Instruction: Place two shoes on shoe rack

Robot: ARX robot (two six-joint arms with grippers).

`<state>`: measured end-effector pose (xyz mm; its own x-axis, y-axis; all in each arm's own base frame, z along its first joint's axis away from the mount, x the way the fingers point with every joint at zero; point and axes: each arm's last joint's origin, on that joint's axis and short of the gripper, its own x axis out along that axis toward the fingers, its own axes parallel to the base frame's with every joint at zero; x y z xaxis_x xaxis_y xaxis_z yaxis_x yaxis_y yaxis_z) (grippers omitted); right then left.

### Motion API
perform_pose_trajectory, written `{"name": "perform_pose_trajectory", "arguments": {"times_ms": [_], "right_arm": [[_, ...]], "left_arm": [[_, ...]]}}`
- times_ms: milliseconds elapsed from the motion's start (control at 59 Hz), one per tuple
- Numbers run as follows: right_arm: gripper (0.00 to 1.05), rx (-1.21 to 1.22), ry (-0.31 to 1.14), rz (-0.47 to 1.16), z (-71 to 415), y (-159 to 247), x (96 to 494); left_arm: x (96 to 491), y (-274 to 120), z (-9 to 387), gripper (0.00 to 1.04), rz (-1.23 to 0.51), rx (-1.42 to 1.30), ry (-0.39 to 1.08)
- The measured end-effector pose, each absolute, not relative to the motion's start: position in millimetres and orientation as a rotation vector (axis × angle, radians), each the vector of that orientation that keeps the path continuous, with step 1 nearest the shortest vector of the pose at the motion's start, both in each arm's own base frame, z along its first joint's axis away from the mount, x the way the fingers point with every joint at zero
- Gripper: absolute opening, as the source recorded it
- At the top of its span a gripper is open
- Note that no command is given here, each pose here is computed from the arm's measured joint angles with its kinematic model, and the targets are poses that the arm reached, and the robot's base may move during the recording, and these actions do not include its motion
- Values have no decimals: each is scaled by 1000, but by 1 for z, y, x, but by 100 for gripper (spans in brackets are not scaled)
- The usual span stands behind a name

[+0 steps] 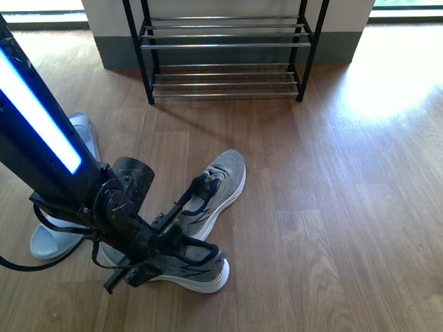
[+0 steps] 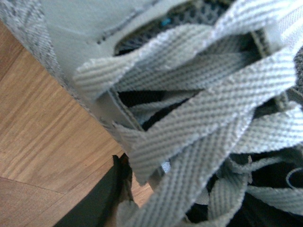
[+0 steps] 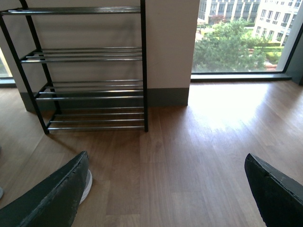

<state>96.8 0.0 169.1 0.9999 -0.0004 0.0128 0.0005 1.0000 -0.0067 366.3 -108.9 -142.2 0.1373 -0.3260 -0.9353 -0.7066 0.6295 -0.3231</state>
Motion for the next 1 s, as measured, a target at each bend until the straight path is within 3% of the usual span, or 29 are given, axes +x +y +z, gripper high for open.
{"name": "perform_pose_trajectory", "arguments": {"times_ms": [288, 407, 644, 762, 999], "right_arm": [[96, -7, -13, 0, 169, 0, 97], [96, -7, -13, -1, 169, 0, 97], [96, -7, -13, 0, 169, 0, 97], [96, -7, -13, 0, 169, 0, 97], [96, -7, -13, 0, 169, 0, 97]], "left_arm": [[360, -104, -141, 1, 386, -838, 1451], [356, -93, -124, 2, 403, -743, 1413], [355, -46, -29, 2, 419, -612, 1188], [332, -20, 24, 2, 455, -530, 1047], [287, -2, 89, 2, 497, -414, 872]]}}
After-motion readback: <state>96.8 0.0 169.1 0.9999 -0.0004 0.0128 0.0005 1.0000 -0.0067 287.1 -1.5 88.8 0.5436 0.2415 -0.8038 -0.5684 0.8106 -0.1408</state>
